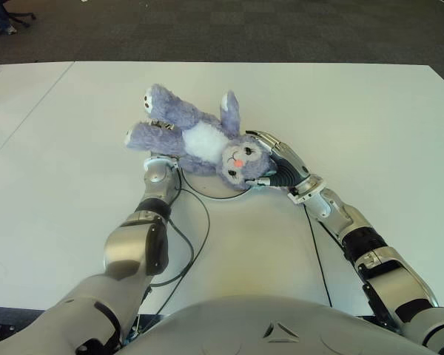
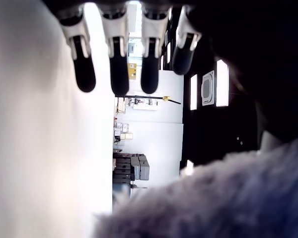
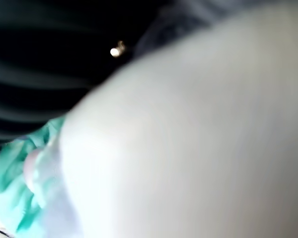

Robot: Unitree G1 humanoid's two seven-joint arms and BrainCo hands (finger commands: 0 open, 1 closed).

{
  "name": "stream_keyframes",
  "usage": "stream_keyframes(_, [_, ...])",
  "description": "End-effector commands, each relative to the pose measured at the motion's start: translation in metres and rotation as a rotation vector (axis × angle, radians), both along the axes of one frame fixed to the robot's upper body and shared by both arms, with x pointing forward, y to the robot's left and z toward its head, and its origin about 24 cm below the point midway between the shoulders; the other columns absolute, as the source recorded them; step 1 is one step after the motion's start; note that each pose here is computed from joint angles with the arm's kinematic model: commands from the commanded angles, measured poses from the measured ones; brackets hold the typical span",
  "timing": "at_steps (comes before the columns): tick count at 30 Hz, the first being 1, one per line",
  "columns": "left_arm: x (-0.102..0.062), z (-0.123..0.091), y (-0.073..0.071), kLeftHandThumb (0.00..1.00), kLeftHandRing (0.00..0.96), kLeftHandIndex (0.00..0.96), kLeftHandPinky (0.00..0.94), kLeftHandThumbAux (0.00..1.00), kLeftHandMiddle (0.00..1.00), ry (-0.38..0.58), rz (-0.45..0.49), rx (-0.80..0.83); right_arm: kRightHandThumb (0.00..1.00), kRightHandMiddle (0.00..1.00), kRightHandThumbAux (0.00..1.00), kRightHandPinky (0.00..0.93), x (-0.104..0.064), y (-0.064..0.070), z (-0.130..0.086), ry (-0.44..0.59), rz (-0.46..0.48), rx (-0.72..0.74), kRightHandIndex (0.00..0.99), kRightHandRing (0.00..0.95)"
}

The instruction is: Put the doll into the plate.

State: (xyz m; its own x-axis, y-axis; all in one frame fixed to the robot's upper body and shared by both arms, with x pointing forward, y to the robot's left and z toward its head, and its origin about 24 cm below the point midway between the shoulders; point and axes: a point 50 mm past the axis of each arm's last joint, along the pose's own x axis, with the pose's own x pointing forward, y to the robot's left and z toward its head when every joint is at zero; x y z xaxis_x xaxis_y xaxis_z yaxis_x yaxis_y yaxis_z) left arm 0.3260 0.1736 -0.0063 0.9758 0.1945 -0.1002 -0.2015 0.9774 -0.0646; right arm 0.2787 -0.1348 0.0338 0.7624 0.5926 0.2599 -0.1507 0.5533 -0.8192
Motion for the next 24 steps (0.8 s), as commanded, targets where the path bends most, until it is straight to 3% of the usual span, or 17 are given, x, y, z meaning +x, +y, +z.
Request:
stream_keyframes(1, [-0.074, -0.087, -0.013, 0.0, 0.243, 0.15, 0.242, 0.589, 0.234, 0.432, 0.011, -0.081, 0.089, 0.0, 0.352, 0.0, -0.002, -0.015, -0.028, 0.116, -0.074, -0.111, 0.0, 0.0])
stream_keyframes(10, [-0.074, -0.086, -0.013, 0.0, 0.238, 0.154, 0.26, 0.587, 0.228, 0.418, 0.006, -0.085, 0.065, 0.0, 0.308, 0.0, 0.024, -0.036, -0.019, 0.192, -0.168, -0.085, 0.0, 0.0])
stream_keyframes(24, [-0.075, -0.087, -0.013, 0.0, 0.239, 0.163, 0.227, 0.598, 0.24, 0.429, 0.013, -0.079, 0.055, 0.0, 0.283, 0.0, 0.052, -0.064, 0.009, 0.256, -0.27, 0.15, 0.0, 0.0])
